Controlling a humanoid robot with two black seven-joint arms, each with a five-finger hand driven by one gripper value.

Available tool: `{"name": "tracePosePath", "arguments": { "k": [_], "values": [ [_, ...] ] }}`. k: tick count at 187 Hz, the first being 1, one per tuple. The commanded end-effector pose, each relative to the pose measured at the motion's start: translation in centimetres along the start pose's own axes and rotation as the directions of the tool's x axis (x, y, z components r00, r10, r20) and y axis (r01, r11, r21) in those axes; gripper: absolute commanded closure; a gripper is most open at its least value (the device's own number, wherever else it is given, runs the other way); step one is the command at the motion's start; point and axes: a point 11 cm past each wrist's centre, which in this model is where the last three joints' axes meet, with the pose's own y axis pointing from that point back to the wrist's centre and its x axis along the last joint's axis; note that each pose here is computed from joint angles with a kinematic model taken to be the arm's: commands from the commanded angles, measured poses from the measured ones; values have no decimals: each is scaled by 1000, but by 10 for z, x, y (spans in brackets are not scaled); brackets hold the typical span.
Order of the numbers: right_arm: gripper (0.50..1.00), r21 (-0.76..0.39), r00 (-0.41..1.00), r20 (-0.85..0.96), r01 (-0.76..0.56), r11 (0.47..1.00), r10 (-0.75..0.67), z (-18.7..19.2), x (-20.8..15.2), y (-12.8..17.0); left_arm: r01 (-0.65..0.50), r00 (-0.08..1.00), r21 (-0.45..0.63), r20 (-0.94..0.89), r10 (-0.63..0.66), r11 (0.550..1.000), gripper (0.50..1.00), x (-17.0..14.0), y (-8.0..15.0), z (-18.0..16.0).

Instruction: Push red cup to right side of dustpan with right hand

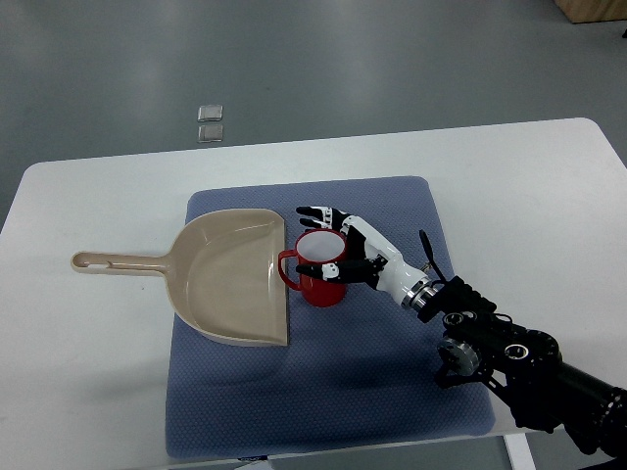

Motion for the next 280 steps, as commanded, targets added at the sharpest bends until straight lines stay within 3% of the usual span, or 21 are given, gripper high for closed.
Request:
{"name": "tracePosePath", "arguments": {
  "k": [1,79,123,139,162,191,227,245,280],
  "values": [
    [566,14,1000,18,-8,1000,8,-5,1,-3,0,1000,0,1,0,1000,500,0,0,0],
    [566,57,998,49,-35,998,33,-18,9,-9,1,1000,0,1,-1,1000,500,0,0,0],
    [566,149,948,224,-262,953,225,-44,59,-5,1,1000,0,3,-1,1000,500,0,0,0],
    [566,85,897,320,-347,934,304,-54,89,-6,2,1000,0,5,-2,1000,500,-1,0,0],
    [566,-108,755,518,-409,906,402,-48,124,9,10,1000,0,7,-10,1000,500,-4,0,0],
    [566,-108,701,588,-427,898,404,-60,146,20,20,1000,-2,10,-20,1000,500,-7,0,1],
    [566,-26,718,618,-387,922,319,-64,144,22,22,1000,-3,9,-22,1000,500,-8,0,1],
    [564,48,716,632,-417,908,296,-70,146,25,34,999,-3,11,-34,999,500,-12,0,2],
    [566,68,708,640,-438,896,298,-66,147,31,49,999,-11,10,-49,999,500,-18,1,3]
  ]
}}
